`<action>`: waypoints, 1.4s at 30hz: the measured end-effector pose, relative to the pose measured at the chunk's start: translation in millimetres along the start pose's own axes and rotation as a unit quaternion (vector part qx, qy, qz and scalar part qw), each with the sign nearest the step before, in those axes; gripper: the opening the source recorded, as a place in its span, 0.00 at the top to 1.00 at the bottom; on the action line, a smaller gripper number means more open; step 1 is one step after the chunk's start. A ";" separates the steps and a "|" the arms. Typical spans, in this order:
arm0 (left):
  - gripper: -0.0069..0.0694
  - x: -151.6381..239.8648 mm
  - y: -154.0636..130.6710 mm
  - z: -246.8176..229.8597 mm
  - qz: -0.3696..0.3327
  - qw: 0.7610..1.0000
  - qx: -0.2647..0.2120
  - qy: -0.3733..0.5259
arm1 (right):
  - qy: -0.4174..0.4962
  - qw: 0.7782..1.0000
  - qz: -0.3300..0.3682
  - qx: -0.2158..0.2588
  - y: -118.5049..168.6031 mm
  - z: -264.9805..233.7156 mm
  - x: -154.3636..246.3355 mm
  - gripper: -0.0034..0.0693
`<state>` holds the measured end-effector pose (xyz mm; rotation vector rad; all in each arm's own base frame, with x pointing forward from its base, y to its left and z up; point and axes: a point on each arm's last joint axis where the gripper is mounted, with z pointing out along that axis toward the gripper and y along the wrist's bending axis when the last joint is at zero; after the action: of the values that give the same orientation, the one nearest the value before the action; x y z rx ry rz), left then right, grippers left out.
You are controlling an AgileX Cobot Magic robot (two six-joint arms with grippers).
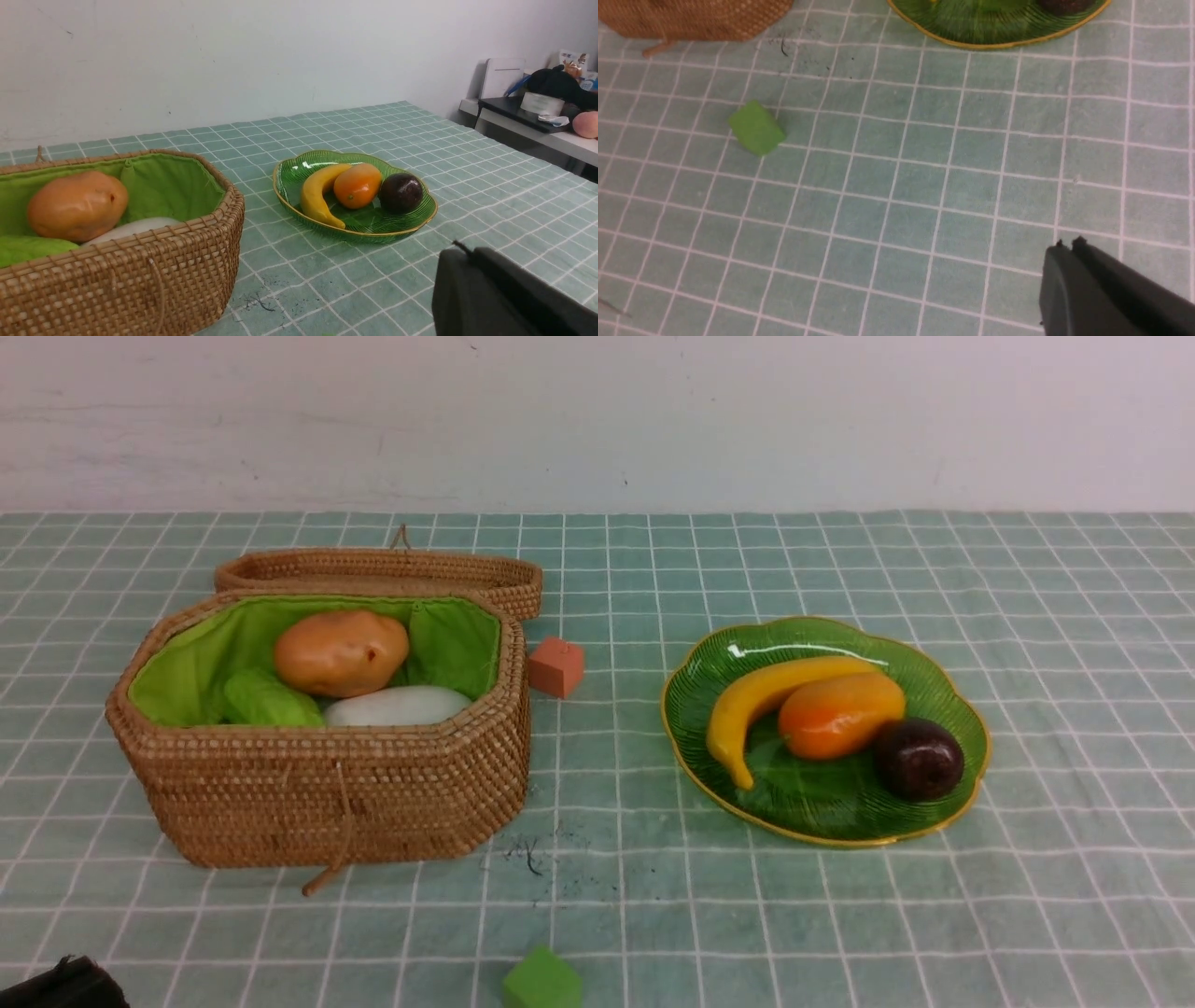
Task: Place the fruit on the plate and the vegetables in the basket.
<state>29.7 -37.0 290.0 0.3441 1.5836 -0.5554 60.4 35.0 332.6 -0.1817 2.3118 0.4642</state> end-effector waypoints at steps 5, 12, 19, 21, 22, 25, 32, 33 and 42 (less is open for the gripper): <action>0.93 0.0 0.0 0.0 0.000 1.000 0.000 0.000 | 0.005 1.000 0.010 0.002 -6.6 13.3 17.2 0.95; 0.93 0.2 -0.1 0.0 0.000 1.000 0.001 0.001 | 0.021 1.000 0.004 0.018 -10.8 18.6 23.3 0.94; 0.92 0.2 -0.1 0.0 0.000 1.000 0.001 0.001 | -0.106 0.993 0.001 0.049 -29.4 36.1 40.1 0.98; 0.92 0.2 -0.1 0.0 0.000 1.000 0.001 0.001 | -0.153 0.986 0.006 0.067 -40.6 51.6 57.9 0.98; 0.92 0.2 -0.1 0.0 0.000 1.000 0.001 0.001 | -0.165 0.984 0.004 0.069 -45.3 57.9 66.2 0.98; 0.92 0.2 -0.1 0.0 0.000 1.000 0.001 0.001 | -0.215 0.971 0.008 0.106 -60.2 77.3 94.9 0.98; 0.91 0.1 -0.2 0.0 -0.001 1.000 0.001 0.001 | -0.244 0.957 -0.006 0.156 -71.2 85.5 118.1 0.98; 0.91 0.4 -0.1 0.1 0.000 1.000 0.001 0.001 | -0.243 0.957 -0.010 0.156 -71.0 85.6 118.2 0.98; 0.90 0.4 -0.2 0.1 -0.001 1.000 0.001 0.001 | -0.238 0.961 0.009 0.141 -69.0 86.1 118.9 0.97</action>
<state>29.7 -37.3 289.6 0.3455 1.5857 -0.5587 51.9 5.3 173.4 0.0841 1.8769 0.1567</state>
